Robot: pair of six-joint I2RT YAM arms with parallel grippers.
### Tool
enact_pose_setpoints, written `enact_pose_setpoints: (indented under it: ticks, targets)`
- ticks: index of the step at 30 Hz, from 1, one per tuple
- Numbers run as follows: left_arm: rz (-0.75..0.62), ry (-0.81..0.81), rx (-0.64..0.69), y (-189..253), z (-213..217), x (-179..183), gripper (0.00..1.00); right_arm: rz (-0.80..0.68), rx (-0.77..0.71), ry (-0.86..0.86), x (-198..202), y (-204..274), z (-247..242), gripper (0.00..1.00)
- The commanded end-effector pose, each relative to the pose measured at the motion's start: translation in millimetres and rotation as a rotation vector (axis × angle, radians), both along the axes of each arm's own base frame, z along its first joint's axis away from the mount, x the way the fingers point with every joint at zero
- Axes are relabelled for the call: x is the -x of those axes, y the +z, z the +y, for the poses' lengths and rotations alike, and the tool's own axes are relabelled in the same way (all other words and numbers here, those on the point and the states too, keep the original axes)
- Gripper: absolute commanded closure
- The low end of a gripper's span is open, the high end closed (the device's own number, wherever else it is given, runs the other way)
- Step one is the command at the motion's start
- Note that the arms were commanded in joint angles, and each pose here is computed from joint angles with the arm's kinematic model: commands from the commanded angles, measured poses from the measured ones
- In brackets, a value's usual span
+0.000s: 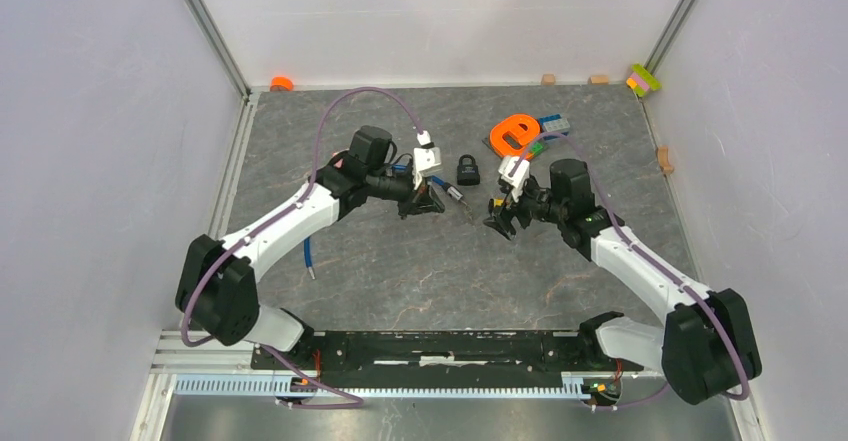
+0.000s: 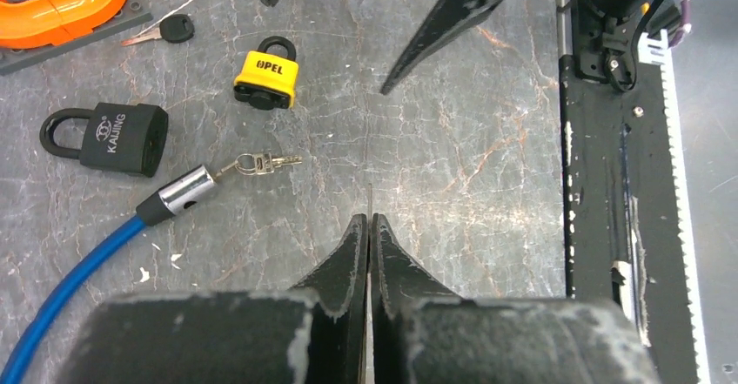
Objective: Unlock with the key
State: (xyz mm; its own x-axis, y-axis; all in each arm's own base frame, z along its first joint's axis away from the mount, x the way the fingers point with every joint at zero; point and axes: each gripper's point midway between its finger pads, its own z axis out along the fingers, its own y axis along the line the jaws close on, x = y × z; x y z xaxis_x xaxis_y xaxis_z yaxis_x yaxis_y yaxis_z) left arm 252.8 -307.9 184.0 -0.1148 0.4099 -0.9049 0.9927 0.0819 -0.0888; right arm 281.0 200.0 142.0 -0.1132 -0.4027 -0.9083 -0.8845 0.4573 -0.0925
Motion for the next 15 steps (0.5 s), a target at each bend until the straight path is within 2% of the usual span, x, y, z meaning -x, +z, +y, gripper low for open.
enact_pose_setpoints:
  ticks: [1,3,4,15]
  targets:
    - [0.038,0.017,0.062,23.6,4.0,10.1,0.98,-0.047,0.126,-0.068,-28.4,-5.4,-16.1,0.10]
    - [0.068,0.013,0.048,22.9,6.8,15.8,0.98,-0.033,0.204,-0.041,-34.5,-14.6,-19.9,0.03]
    - [0.080,0.007,0.043,22.4,8.0,19.2,0.98,-0.038,0.236,-0.035,-39.7,-17.9,-22.0,0.02]
    - [0.055,-0.043,0.056,24.0,14.4,35.0,0.98,0.007,0.507,0.168,-65.8,-52.5,-34.4,0.02]
